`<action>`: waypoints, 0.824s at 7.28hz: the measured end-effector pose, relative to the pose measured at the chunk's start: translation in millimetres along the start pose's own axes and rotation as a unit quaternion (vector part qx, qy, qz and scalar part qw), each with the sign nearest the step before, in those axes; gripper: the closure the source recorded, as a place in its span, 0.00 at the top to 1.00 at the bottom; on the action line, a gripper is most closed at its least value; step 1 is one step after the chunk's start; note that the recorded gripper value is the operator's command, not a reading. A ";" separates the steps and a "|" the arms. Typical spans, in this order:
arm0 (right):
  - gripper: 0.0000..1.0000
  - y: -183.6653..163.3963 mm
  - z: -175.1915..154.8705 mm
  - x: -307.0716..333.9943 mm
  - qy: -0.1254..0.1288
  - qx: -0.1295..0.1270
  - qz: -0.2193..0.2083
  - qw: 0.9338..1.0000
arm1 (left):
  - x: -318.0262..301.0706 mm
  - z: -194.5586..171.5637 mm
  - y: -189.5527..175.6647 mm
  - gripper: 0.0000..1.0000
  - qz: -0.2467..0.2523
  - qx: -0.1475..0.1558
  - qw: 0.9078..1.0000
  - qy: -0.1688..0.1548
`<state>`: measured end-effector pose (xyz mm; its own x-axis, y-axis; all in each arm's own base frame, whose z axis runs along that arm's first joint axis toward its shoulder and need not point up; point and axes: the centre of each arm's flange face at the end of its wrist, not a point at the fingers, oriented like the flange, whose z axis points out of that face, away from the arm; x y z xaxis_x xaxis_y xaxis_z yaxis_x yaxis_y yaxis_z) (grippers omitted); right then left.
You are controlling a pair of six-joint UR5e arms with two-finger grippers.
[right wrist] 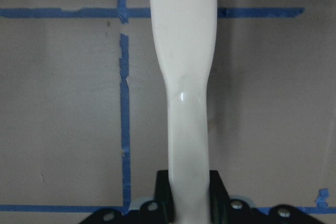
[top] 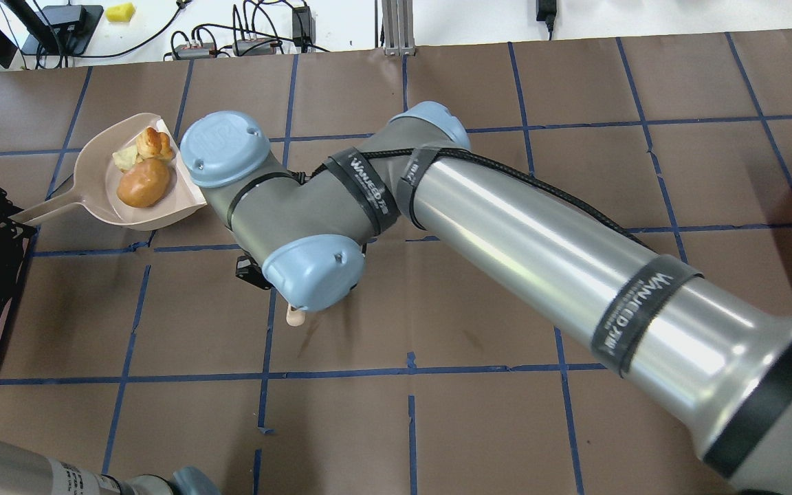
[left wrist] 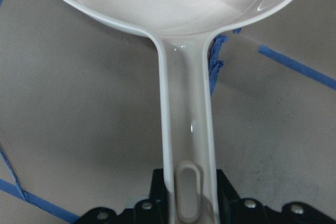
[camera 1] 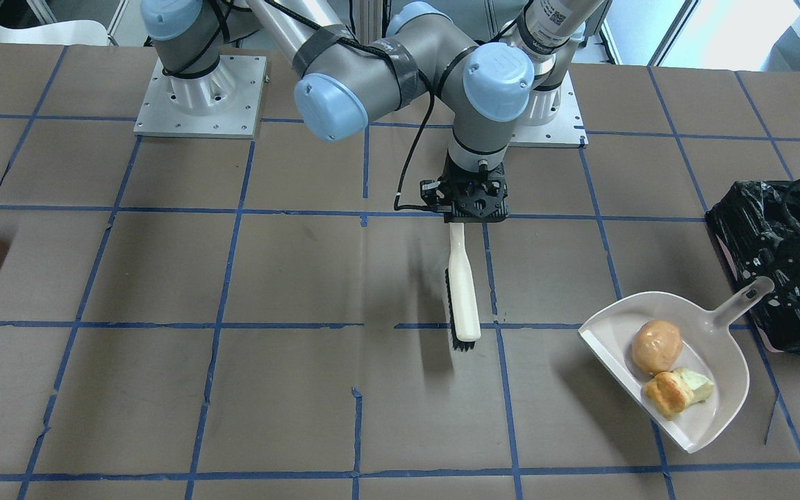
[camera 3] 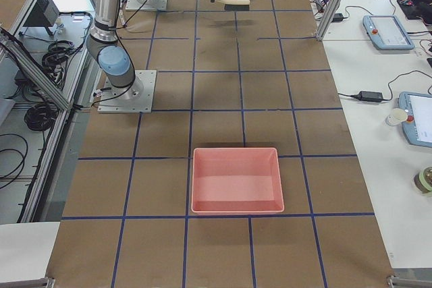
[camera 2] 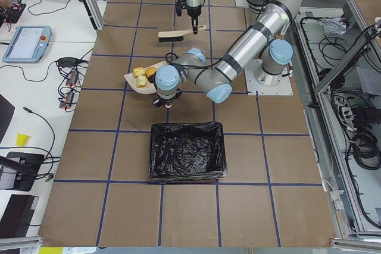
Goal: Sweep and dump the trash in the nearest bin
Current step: 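Lift the loaded dustpan toward the black bin with the left gripper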
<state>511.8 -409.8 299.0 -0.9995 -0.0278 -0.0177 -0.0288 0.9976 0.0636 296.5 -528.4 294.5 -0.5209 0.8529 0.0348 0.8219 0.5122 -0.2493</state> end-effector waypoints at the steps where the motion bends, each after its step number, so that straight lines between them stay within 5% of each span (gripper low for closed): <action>1: 0.11 17.1 1.6 20.2 -0.002 0.004 -0.005 1.000 | 6.5 -24.8 11.8 0.00 -0.020 0.009 1.000 -0.011; 6: 0.10 64.4 8.6 110.7 0.007 0.033 -0.029 0.999 | 50.2 -119.4 118.9 0.00 -0.138 0.059 0.986 -0.075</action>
<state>399.5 -348.1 292.5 -0.9963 -0.0858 -0.0053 -0.0857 0.9963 -0.0037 395.6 -412.5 382.2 -0.7567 0.6533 -0.0231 0.6156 0.7003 -0.3613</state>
